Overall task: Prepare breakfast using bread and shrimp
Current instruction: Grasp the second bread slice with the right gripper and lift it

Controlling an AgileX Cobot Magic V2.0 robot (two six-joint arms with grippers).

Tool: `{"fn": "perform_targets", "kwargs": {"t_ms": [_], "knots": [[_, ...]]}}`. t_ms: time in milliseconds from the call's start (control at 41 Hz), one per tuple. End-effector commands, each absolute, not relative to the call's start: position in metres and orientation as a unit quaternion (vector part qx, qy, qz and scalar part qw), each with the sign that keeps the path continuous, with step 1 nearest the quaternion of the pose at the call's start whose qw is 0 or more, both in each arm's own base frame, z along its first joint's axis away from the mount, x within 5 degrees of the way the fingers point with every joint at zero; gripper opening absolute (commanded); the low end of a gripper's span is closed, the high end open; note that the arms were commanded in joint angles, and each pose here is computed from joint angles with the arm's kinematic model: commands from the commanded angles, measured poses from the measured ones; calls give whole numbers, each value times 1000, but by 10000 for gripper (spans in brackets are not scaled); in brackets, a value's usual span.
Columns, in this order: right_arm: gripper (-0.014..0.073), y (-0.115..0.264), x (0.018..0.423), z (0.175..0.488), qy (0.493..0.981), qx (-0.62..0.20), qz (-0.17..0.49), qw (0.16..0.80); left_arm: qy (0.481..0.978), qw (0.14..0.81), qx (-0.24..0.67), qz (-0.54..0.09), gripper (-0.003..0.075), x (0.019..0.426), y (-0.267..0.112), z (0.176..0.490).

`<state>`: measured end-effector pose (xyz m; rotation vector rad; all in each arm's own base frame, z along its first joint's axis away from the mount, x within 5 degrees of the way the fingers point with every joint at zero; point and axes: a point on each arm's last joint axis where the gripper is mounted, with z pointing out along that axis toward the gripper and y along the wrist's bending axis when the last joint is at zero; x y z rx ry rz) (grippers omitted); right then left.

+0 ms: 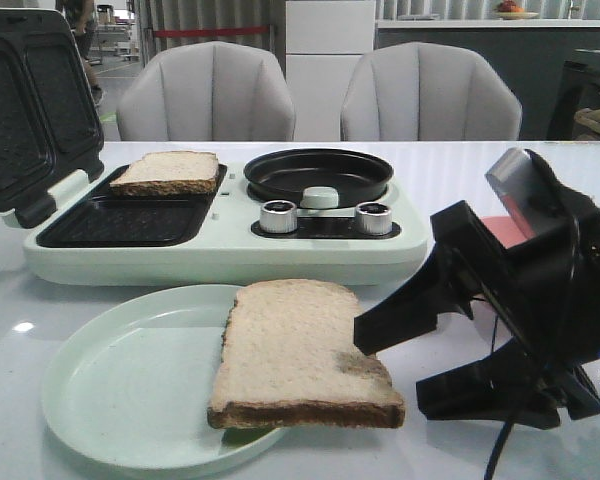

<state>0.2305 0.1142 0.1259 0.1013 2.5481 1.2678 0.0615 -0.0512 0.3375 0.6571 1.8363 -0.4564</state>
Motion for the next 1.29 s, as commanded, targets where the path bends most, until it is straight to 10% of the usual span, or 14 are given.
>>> {"fn": "perform_targets", "kwargs": {"t_ms": [0, 464, 855, 1270], "knots": [[570, 122, 242, 143, 857, 27, 485, 175, 742, 583, 258, -209, 459, 63, -52, 355], [556, 143, 259, 138, 846, 7, 510, 157, 742, 583, 258, -209, 459, 63, -52, 355], [132, 142, 259, 138, 849, 9, 505, 158, 742, 583, 258, -209, 459, 63, -52, 355], [74, 145, 255, 157, 823, -15, 542, 170, 742, 583, 258, -209, 459, 63, -52, 355]]}}
